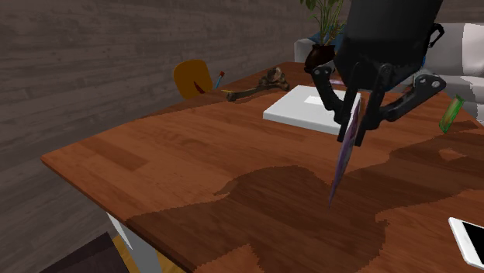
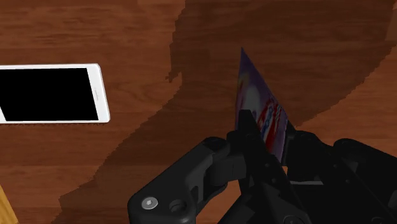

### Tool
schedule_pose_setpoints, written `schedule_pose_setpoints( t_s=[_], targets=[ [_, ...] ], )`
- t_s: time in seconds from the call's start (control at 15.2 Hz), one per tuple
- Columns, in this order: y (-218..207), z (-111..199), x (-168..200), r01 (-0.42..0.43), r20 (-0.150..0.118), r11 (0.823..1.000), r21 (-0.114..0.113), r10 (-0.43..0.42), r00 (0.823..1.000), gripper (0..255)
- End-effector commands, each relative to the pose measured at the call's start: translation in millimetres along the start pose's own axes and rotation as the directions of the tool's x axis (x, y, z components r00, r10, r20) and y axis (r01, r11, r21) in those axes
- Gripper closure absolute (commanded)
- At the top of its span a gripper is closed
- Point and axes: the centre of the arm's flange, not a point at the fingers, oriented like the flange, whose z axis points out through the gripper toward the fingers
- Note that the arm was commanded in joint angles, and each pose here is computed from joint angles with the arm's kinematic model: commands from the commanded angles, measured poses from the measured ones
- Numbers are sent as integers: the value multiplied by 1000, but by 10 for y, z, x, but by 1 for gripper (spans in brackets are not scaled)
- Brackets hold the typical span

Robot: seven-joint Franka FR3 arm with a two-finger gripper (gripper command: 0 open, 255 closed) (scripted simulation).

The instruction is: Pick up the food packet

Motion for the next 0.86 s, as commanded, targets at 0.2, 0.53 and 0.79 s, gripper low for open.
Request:
schedule_pose_setpoints(
  t_s=[0.2, 0.53, 0.79],
  targets=[
    [-6, -262, 2, 0, 0, 1000, 0, 0, 1000, 255],
    [-6, -526, 6, 0, 0, 1000, 0, 0, 1000, 255],
    [-6, -640, 7, 0, 0, 1000, 0, 0, 1000, 255]
  ],
)
